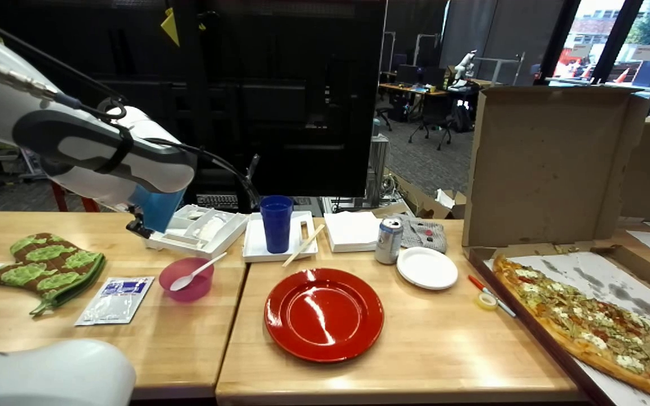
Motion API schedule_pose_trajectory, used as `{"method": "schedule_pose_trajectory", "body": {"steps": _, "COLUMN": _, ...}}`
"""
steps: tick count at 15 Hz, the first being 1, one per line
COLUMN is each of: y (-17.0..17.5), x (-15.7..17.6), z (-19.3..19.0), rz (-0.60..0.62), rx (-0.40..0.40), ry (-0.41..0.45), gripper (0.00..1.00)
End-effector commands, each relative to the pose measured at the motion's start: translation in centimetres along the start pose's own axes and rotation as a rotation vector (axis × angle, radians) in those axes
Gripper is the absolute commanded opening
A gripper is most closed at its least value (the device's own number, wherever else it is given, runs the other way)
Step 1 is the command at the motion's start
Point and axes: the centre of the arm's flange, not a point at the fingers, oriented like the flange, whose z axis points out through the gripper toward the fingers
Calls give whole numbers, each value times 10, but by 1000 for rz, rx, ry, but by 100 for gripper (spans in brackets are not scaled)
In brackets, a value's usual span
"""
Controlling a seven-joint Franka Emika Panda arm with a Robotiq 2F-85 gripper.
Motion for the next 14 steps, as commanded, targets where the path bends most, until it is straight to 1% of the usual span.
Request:
{"method": "schedule_pose_trajectory", "body": {"steps": 1, "y": 0, "x": 0, "z": 0, "rz": 1, "rx": 0, "ry": 0, "gripper": 100}}
{"method": "schedule_pose_trajectory", "body": {"steps": 3, "y": 0, "x": -1, "z": 0, "rz": 2, "rx": 0, "ry": -1, "gripper": 100}}
{"method": "schedule_pose_trajectory", "body": {"steps": 5, "y": -3, "x": -2, "z": -1, "rz": 44, "rx": 32, "ry": 12, "gripper": 100}}
{"method": "schedule_pose_trajectory", "body": {"steps": 7, "y": -5, "x": -1, "z": -1, "rz": 102, "rx": 47, "ry": 19, "gripper": 100}}
{"method": "schedule_pose_trajectory", "body": {"steps": 9, "y": -6, "x": 0, "z": -1, "rz": 148, "rx": 57, "ry": 43, "gripper": 100}}
{"method": "schedule_pose_trajectory", "body": {"steps": 11, "y": -2, "x": 3, "z": -1, "rz": 194, "rx": 51, "ry": 61, "gripper": 100}}
{"method": "schedule_pose_trajectory", "body": {"steps": 14, "y": 14, "x": 4, "z": -3, "rz": 280, "rx": 29, "ry": 70, "gripper": 100}}
